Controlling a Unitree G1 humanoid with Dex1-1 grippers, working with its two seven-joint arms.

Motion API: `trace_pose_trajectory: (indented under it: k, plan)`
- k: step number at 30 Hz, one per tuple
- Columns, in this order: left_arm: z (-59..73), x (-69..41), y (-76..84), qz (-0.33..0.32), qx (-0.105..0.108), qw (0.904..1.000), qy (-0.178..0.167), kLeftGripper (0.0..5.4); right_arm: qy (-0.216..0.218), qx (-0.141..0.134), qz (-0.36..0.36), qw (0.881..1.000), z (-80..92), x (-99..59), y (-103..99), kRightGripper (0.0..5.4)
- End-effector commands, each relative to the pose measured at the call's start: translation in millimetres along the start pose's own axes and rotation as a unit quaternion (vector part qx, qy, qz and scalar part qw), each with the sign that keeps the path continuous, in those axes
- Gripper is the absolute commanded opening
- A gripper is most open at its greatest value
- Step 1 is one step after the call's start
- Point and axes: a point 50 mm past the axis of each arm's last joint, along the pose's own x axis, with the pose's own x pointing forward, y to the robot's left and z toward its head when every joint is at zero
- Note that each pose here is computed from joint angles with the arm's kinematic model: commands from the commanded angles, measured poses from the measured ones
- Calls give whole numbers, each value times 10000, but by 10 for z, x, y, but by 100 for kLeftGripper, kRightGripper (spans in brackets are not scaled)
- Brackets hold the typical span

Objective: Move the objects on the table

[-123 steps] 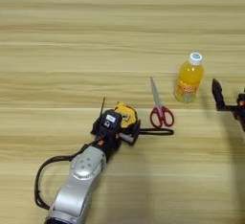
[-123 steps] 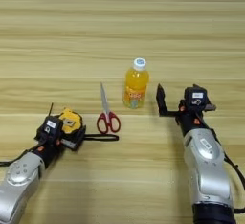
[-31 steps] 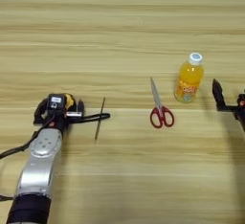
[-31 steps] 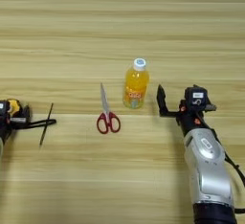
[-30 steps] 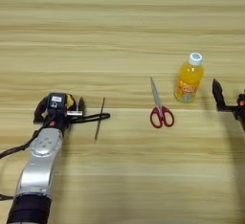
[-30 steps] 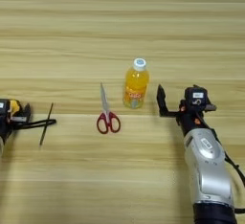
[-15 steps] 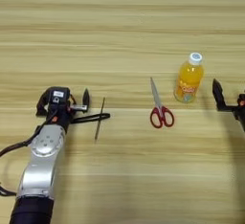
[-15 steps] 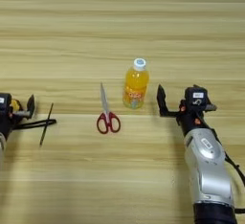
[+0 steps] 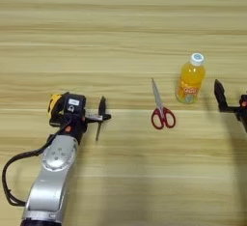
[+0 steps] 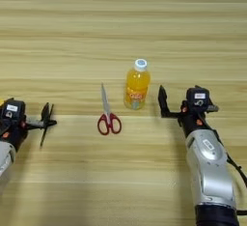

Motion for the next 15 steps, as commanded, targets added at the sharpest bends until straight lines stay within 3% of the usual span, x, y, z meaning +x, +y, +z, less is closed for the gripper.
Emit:
trace_pose_trajectory:
  k: [1,7,15]
  plan:
    - [9,-100,-132,-109,57,9999,117,540,-29,-6,-9,10000,38,11,-12,540]
    - [-42,-220,-292,-278,58,9990,342,540,-45,-9,-12,10000,52,3,-10,540]
    - [-120,-367,-364,-266,19,9976,644,540,-63,-8,-11,10000,79,-16,4,540]
